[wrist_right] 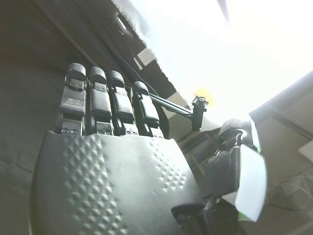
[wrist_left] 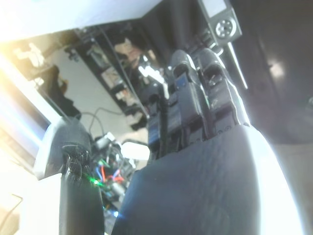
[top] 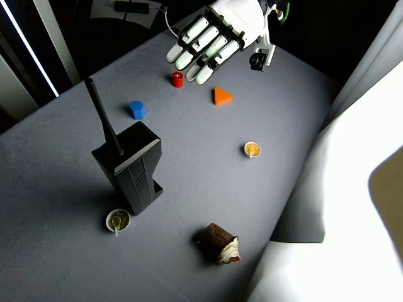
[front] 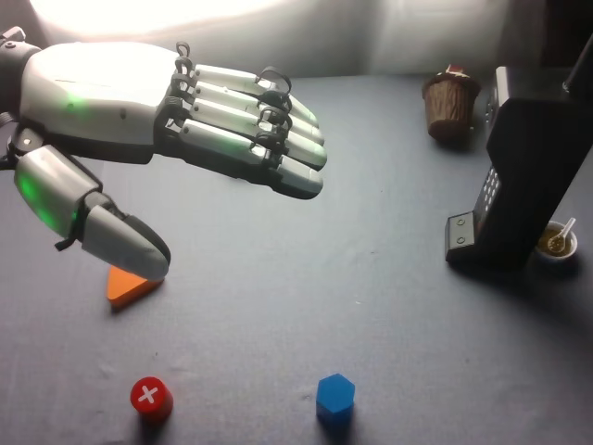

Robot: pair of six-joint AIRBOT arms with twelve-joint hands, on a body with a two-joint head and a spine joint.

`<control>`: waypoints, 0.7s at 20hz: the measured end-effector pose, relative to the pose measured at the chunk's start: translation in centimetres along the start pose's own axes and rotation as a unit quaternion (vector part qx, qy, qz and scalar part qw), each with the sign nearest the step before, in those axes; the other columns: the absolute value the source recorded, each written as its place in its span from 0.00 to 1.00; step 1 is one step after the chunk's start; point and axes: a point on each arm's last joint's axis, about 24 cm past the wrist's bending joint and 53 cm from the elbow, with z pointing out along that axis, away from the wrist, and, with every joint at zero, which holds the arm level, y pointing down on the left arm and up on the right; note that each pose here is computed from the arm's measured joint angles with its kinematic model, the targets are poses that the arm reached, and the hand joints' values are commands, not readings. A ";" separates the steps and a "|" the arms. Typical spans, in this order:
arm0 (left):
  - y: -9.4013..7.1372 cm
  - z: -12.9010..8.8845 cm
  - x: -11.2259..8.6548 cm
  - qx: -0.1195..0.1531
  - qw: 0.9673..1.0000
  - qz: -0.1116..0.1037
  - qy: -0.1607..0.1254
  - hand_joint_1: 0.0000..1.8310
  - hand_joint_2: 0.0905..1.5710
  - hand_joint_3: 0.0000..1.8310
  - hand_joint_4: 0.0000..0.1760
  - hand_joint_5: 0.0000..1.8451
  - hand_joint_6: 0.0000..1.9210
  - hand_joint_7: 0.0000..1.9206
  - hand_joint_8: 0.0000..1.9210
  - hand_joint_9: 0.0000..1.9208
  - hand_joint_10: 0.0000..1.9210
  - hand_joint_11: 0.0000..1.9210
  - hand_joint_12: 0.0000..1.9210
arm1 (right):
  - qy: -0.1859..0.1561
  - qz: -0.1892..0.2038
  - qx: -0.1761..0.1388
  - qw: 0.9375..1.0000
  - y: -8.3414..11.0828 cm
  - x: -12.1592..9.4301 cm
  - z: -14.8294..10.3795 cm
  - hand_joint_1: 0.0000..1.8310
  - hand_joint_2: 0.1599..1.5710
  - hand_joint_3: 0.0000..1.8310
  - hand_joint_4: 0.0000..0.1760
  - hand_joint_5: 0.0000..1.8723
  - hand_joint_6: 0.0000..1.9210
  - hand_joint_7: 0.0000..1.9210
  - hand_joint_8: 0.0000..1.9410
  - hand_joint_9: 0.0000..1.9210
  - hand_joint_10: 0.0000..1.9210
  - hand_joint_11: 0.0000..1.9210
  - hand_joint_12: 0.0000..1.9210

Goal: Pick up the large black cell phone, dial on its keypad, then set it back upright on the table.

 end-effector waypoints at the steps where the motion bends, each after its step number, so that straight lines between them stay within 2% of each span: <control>1: 0.1 0.0 0.1 -0.001 1.000 0.000 0.001 0.00 0.74 0.00 0.21 0.10 0.00 0.09 0.00 0.08 0.01 0.00 0.23 | -0.001 0.000 0.000 1.000 0.0 0.0 0.0 0.09 0.54 0.01 0.00 0.01 0.00 0.04 0.00 0.04 0.00 0.00 0.17; 4: 0.1 0.0 0.4 -0.003 1.000 0.002 0.008 0.00 0.74 0.00 0.23 0.09 0.00 0.09 0.00 0.07 0.00 0.00 0.23 | -0.002 0.004 0.000 1.000 0.0 -0.1 0.0 0.10 0.54 0.00 0.00 0.02 0.00 0.05 0.00 0.05 0.00 0.00 0.18; 7: 0.0 0.1 0.2 0.000 1.000 0.005 0.007 0.00 0.74 0.00 0.22 0.09 0.00 0.09 0.00 0.08 0.00 0.00 0.25 | -0.005 0.036 -0.016 0.999 0.6 -0.7 0.8 0.10 0.55 0.00 0.00 0.02 0.00 0.04 0.00 0.04 0.00 0.00 0.14; 8: -0.2 0.3 -0.1 0.005 1.000 0.006 0.004 0.00 0.74 0.00 0.23 0.09 0.00 0.08 0.00 0.07 0.00 0.00 0.24 | -0.007 0.060 -0.028 0.998 1.1 -1.0 1.2 0.12 0.54 0.00 0.00 0.01 0.00 0.04 0.00 0.04 0.00 0.00 0.16; 10: -0.4 0.7 -0.3 0.012 1.000 0.008 0.000 0.00 0.74 0.00 0.24 0.09 0.00 0.09 0.00 0.08 0.00 0.00 0.25 | -0.009 0.083 -0.051 0.995 1.6 -1.2 2.0 0.14 0.53 0.00 0.00 0.01 0.00 0.04 0.00 0.04 0.00 0.00 0.17; 14: -0.2 0.7 0.2 0.009 1.000 0.007 0.011 0.00 0.74 0.00 0.21 0.10 0.00 0.10 0.00 0.08 0.00 0.00 0.23 | 0.005 0.083 -0.055 0.995 0.9 -1.3 2.8 0.17 0.54 0.00 0.00 0.01 0.00 0.03 0.00 0.04 0.00 0.00 0.19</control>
